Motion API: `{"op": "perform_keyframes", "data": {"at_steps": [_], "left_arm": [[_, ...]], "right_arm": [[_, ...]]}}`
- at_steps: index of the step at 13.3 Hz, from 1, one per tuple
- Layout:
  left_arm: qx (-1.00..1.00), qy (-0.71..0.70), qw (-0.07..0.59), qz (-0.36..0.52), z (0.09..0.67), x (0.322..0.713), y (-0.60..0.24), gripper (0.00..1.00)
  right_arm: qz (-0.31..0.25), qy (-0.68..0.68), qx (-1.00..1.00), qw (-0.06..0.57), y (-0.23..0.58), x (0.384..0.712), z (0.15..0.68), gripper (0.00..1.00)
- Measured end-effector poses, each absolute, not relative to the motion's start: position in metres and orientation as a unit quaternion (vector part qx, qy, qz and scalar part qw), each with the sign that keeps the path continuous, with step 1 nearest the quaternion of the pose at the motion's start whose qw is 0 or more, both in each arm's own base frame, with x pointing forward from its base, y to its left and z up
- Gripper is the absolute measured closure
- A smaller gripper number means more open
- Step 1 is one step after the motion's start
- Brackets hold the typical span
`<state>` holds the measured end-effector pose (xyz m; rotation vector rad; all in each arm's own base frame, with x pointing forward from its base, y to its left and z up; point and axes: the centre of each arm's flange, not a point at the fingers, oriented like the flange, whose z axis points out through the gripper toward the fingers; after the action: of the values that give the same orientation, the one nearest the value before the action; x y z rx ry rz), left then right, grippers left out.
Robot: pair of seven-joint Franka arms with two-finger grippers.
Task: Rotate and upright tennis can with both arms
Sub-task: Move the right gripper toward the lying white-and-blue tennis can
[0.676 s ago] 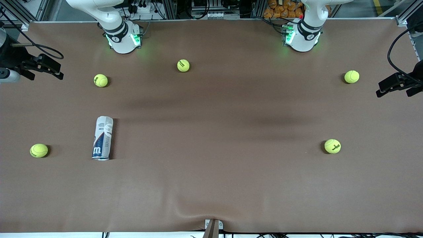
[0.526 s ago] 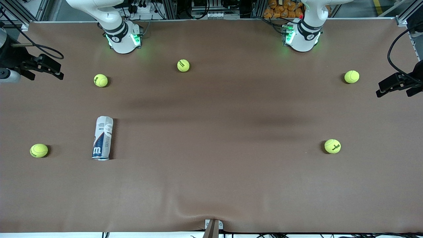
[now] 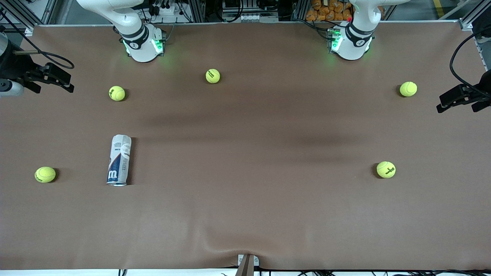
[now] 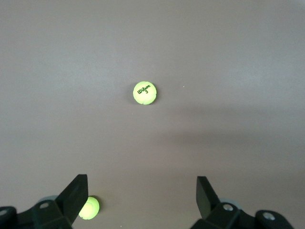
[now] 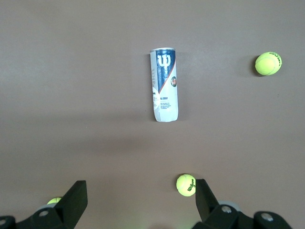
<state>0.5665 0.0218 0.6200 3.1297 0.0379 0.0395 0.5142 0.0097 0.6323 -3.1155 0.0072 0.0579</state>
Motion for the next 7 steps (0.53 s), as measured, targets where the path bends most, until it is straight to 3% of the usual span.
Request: {"op": "perform_keyframes", "data": {"at_steps": [7], "left_arm": [[1.000,0.013,0.006,0.007,0.614,0.569,0.022,0.00]], "right_arm": [[0.088,0.024,-0.996,0.007,-0.010,0.528,0.559,0.00]]}}
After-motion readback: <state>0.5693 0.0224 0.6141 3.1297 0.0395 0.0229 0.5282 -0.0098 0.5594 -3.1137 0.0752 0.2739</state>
